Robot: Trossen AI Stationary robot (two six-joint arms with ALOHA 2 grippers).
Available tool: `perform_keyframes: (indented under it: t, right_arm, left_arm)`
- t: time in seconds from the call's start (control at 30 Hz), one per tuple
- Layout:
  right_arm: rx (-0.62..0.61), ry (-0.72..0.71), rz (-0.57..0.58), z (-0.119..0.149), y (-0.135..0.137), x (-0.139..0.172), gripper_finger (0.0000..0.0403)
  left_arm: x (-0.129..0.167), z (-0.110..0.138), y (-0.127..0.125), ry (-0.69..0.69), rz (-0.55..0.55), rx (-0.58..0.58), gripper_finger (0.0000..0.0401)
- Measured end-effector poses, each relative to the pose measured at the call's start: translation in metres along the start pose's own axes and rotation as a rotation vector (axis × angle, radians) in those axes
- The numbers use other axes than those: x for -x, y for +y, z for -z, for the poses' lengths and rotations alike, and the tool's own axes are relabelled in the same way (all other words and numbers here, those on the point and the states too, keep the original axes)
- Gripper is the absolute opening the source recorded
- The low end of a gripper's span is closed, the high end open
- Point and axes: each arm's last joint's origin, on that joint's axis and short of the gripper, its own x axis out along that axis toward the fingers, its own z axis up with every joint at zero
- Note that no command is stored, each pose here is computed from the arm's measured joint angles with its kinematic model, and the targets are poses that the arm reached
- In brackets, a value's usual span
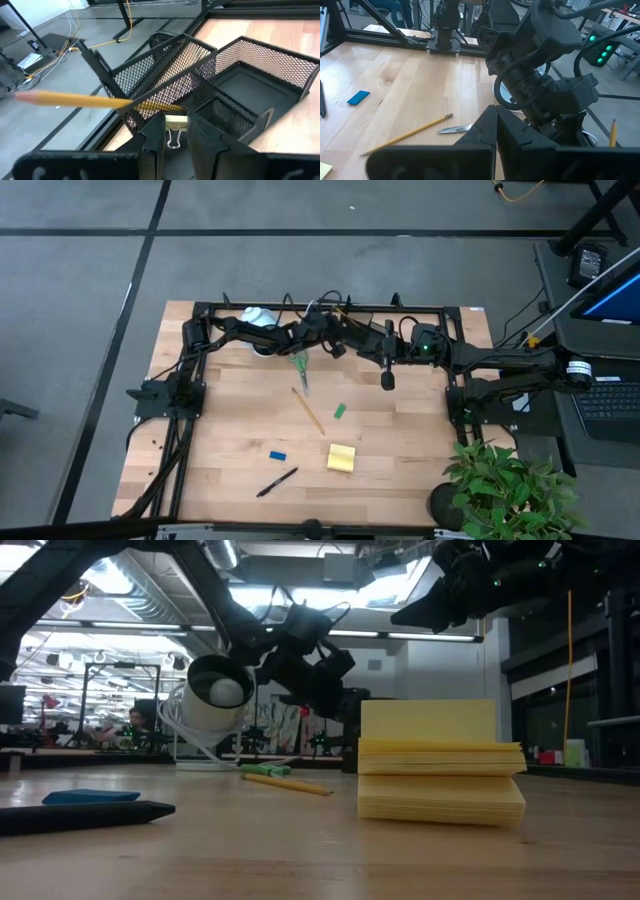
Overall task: Pick and place office supplies into organizer
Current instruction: Put the brown binder clip into the desk organizer
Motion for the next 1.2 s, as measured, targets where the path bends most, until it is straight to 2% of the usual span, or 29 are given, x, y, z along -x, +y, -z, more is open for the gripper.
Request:
perform_keyframes:
  t: [0.13,0.33,0.57,0.83,1.2]
  right_arm:
    - [0.0,0.0,0.0,0.0,0.0,0.0,0.0016]
    - [0.0,0.0,0.0,0.0,0.0,0.0,0.0018]
    - [0.0,0.0,0.0,0.0,0.0,0.0,0.0004]
    - [0.002,-0.01,0.002,-0.001,0.0,0.0,0.002]
    - [0.009,-0.009,0.002,-0.001,0.0,0.0,0.0009]
  left_arm:
    - [-0.001,-0.013,-0.005,-0.016,0.01,-0.028,0.0066]
    - [-0.003,-0.021,-0.006,0.039,0.018,-0.063,0.0065]
    - [-0.005,-0.021,-0.005,0.023,0.012,-0.052,0.0065]
    - [-0.027,-0.017,-0.012,0.06,0.012,-0.099,0.0065]
    - [-0.028,-0.018,-0.011,0.084,0.005,-0.12,0.0065]
